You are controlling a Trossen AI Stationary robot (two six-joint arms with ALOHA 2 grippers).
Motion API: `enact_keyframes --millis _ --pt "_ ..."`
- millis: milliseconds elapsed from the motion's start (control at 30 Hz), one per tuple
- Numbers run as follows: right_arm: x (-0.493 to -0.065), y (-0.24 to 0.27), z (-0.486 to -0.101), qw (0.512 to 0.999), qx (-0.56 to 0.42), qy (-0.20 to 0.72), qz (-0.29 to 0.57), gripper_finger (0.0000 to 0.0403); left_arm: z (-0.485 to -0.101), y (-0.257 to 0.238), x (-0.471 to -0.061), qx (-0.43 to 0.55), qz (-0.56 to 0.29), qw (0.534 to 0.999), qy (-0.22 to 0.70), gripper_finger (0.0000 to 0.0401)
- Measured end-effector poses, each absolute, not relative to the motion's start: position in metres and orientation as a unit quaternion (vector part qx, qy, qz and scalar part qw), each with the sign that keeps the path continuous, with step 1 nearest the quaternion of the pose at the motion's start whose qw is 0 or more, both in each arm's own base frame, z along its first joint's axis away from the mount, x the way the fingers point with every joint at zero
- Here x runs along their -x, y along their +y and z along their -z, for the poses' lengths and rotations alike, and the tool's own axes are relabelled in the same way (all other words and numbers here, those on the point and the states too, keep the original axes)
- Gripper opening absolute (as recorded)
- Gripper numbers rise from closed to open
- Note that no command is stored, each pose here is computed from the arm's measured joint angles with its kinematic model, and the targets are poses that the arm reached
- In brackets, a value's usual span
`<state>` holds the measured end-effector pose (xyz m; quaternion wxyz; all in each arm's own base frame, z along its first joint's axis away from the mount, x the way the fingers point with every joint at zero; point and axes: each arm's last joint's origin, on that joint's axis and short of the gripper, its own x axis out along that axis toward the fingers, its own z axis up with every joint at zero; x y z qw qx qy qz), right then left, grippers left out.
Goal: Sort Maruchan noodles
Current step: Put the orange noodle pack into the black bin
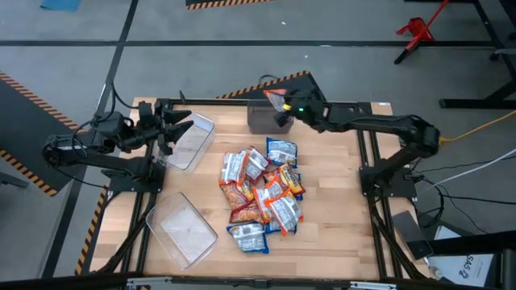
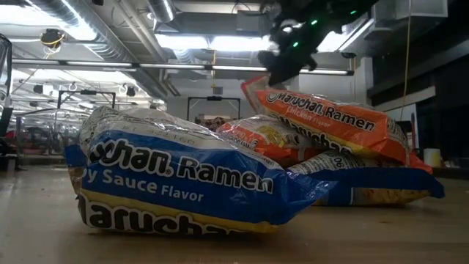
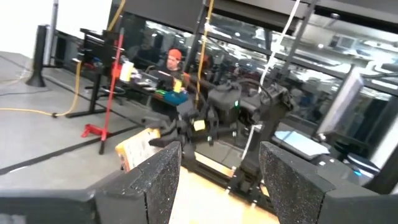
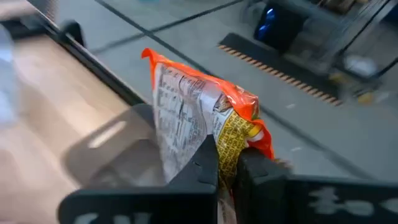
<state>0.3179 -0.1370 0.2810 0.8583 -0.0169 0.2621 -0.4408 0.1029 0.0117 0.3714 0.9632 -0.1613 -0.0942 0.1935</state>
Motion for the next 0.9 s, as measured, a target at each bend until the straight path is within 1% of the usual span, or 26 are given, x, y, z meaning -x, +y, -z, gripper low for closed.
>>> enact_keyframes --millis 133,400,700,900 --pt "-0.343 -0.149 -0.269 0.831 0.086 0.309 0.454 0.0 -0.371 0.013 -0.102 0.162 -0.213 0.959 -0.096 0.0212" --pt "-0.378 -0.164 -0.245 0.773 0.176 0.384 0.473 0.0 -0.371 0.013 -0.102 0.162 -0.216 0.958 -0.097 0.0212" --pt "-0.384 -0.167 -0.227 0.758 0.186 0.415 0.467 0.0003 -0.371 0.013 -0.102 0.162 -0.215 0.958 -0.097 0.0212" --pt "-0.384 -0.166 -0.225 0.768 0.189 0.428 0.436 0.0006 -0.371 0.013 -0.102 0.162 -0.216 0.958 -0.097 0.0212"
